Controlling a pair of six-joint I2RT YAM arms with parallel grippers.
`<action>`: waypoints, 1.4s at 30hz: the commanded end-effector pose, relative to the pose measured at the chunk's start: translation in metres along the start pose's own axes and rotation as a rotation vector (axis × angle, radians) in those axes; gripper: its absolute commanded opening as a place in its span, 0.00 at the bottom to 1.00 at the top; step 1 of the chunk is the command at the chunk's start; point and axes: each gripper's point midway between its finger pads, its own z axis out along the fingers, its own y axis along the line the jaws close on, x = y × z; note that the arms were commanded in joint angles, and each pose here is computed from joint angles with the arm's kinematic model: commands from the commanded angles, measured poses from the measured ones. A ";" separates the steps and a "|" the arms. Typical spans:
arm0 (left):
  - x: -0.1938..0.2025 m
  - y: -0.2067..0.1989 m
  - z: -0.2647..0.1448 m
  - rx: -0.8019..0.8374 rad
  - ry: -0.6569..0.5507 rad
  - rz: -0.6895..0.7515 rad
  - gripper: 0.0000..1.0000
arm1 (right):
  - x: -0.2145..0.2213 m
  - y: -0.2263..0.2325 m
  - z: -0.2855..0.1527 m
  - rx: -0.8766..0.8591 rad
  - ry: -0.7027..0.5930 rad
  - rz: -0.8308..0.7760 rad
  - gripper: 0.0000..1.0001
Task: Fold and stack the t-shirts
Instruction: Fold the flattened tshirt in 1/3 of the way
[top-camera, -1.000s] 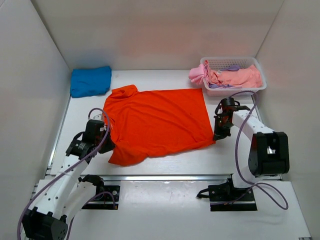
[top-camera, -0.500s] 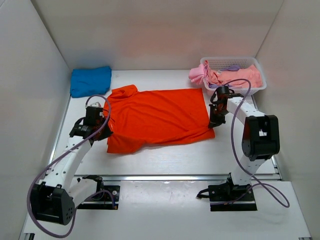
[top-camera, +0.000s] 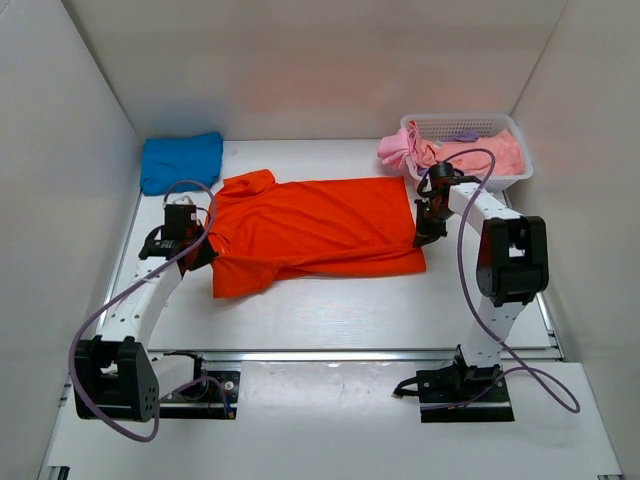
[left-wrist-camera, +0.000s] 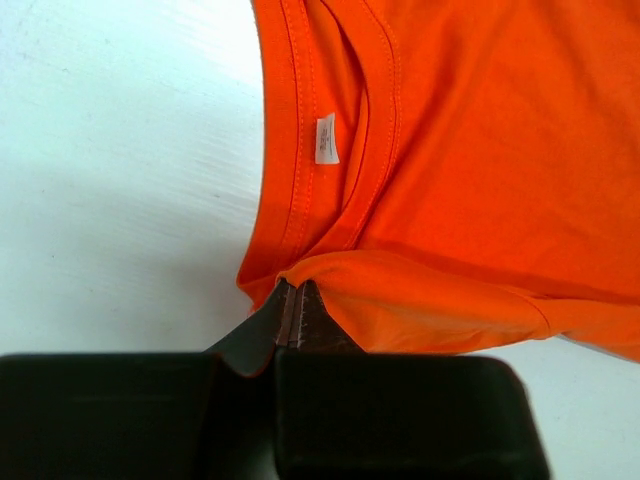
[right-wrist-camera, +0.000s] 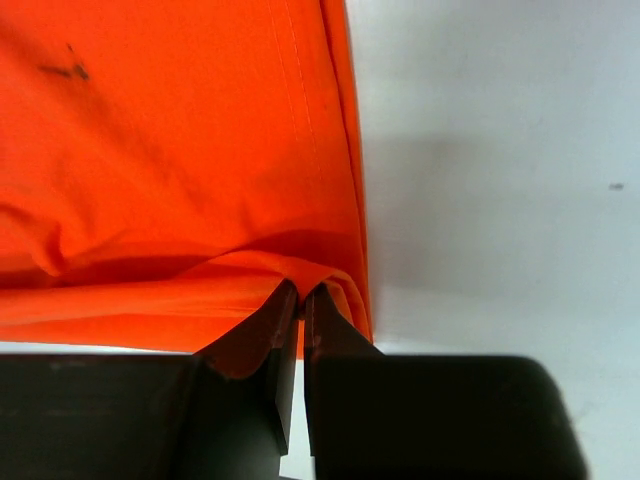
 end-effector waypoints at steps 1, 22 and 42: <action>-0.029 -0.008 0.001 0.034 -0.075 0.007 0.00 | -0.017 0.003 -0.004 -0.008 -0.033 -0.013 0.00; -0.074 -0.038 0.057 0.064 -0.031 0.066 0.36 | -0.067 -0.003 0.003 0.082 -0.091 -0.012 0.25; 0.067 -0.001 -0.005 0.078 0.160 0.003 0.40 | -0.011 -0.020 -0.026 0.042 -0.164 0.059 0.44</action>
